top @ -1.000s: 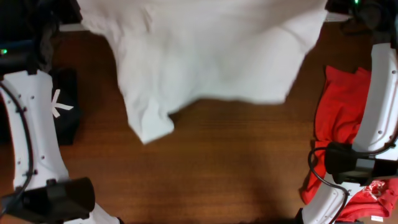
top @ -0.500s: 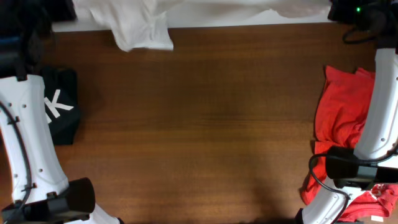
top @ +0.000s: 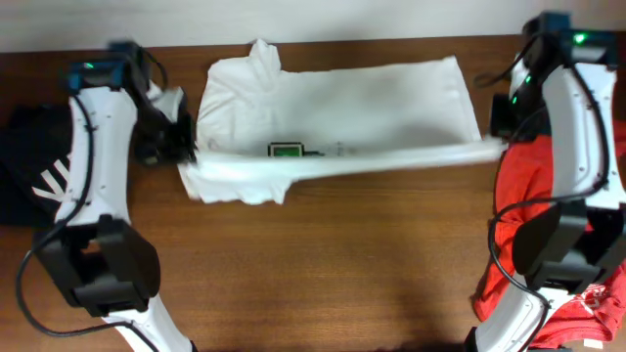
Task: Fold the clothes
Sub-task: 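Lower the hem with both grippers to lay the shirt flat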
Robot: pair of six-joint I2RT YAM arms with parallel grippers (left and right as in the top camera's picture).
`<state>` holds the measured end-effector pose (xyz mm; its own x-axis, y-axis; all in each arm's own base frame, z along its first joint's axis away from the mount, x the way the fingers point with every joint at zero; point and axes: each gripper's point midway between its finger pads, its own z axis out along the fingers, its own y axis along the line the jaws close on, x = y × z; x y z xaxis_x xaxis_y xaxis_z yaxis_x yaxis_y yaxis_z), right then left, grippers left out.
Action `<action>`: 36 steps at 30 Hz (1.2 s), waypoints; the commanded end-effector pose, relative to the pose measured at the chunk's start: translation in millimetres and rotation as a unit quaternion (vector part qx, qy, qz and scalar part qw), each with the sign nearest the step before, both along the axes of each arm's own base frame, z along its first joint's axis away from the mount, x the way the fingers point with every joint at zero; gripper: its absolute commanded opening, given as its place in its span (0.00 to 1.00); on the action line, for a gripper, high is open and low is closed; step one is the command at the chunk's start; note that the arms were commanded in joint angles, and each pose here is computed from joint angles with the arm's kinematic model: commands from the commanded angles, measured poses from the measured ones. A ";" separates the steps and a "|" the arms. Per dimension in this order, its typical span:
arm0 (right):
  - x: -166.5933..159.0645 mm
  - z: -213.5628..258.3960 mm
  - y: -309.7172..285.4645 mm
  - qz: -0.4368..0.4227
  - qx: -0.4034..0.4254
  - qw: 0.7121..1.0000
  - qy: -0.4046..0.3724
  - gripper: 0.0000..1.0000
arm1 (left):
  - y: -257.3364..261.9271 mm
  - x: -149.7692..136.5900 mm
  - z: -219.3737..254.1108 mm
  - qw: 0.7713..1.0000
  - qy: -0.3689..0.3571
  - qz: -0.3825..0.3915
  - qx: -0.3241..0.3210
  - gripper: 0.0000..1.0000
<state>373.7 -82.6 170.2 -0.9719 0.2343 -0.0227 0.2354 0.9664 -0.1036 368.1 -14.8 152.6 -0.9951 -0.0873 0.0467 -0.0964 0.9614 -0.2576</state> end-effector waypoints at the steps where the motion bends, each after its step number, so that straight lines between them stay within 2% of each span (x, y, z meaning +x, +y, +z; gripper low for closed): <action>1: -34.5 -37.1 -8.3 -0.016 -0.019 0.996 0.084 0.04 | -2.0 -44.0 -38.5 0.996 0.092 -0.007 -0.012 0.00; 5: -70.1 -68.3 -1.9 -0.045 -0.012 0.987 0.156 0.04 | -5.6 -86.3 -70.7 0.985 0.171 -0.007 -0.019 0.00; 10: -106.3 -92.2 -0.9 -0.072 -0.006 0.974 0.213 0.04 | -0.8 -121.1 -84.3 0.977 0.211 -0.009 -0.005 0.00; 16: -132.8 -106.7 -3.1 -0.094 -0.003 0.969 0.228 0.04 | 10.5 -140.5 -68.8 0.983 0.182 0.028 -0.003 0.00; 20: -135.2 -99.7 -3.0 -0.096 -0.004 0.972 0.214 0.04 | 12.2 -150.2 -57.2 0.987 0.157 0.038 -0.001 0.00; 24: -122.7 -95.3 -5.2 -0.098 -0.008 0.980 0.173 0.04 | 9.7 -132.4 -56.1 0.993 0.108 0.042 -0.011 0.00; 29: -88.8 -98.3 -2.3 -0.104 0.014 0.989 0.103 0.04 | -4.9 -73.0 -52.4 0.993 -0.015 0.065 -0.094 0.00; 36: -43.2 -104.4 5.9 -0.098 0.056 0.994 0.010 0.04 | 17.9 -25.5 -49.3 0.981 -0.096 0.143 -0.085 0.00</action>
